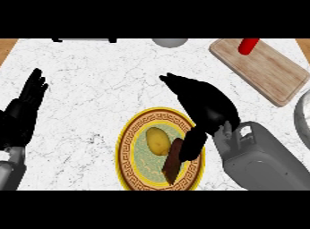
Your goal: Pick the lemon from the plate and place it in the bowl
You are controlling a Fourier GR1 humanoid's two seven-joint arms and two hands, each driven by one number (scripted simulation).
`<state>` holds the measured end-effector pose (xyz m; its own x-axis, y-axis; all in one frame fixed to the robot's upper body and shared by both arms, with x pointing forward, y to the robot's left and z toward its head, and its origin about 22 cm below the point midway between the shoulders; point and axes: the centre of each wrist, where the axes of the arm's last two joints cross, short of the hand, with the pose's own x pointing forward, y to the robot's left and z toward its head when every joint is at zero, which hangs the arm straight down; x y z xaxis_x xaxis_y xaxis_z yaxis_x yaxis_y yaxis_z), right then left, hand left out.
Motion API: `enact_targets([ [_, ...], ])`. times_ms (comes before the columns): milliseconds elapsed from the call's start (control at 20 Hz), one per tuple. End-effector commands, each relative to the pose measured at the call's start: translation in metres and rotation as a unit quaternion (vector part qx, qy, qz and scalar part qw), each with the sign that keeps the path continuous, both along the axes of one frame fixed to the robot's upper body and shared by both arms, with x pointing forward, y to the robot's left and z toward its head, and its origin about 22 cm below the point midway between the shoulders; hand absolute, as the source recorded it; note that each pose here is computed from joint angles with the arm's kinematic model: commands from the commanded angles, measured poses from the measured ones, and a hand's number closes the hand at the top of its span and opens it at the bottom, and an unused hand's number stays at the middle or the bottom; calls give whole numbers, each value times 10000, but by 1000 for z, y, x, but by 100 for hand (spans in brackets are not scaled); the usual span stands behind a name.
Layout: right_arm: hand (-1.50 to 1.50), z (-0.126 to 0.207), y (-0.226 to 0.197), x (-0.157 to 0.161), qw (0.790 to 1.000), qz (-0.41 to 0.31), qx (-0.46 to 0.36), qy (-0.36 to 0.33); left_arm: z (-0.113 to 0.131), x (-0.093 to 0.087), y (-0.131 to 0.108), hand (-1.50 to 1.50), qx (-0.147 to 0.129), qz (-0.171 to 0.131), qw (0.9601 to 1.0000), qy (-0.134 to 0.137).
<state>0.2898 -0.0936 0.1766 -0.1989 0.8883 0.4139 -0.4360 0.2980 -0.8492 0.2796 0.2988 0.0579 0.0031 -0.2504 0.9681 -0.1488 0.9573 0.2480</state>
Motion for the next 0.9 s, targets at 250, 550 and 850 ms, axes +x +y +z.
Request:
enact_targets([
  [250, -150, -44, 40, 37, 9868, 382, -1030, 1189, 10, 9, -3, 0, -51, 25, 10000, -44],
  [550, -150, -46, 53, 23, 9804, 403, -1384, 1344, 2, -1, 4, 0, 23, 140, 9999, 18],
  [850, -150, -76, 51, 14, 9865, 510, -1499, 406, -11, -10, 15, 0, -35, 18, 10000, -28],
])
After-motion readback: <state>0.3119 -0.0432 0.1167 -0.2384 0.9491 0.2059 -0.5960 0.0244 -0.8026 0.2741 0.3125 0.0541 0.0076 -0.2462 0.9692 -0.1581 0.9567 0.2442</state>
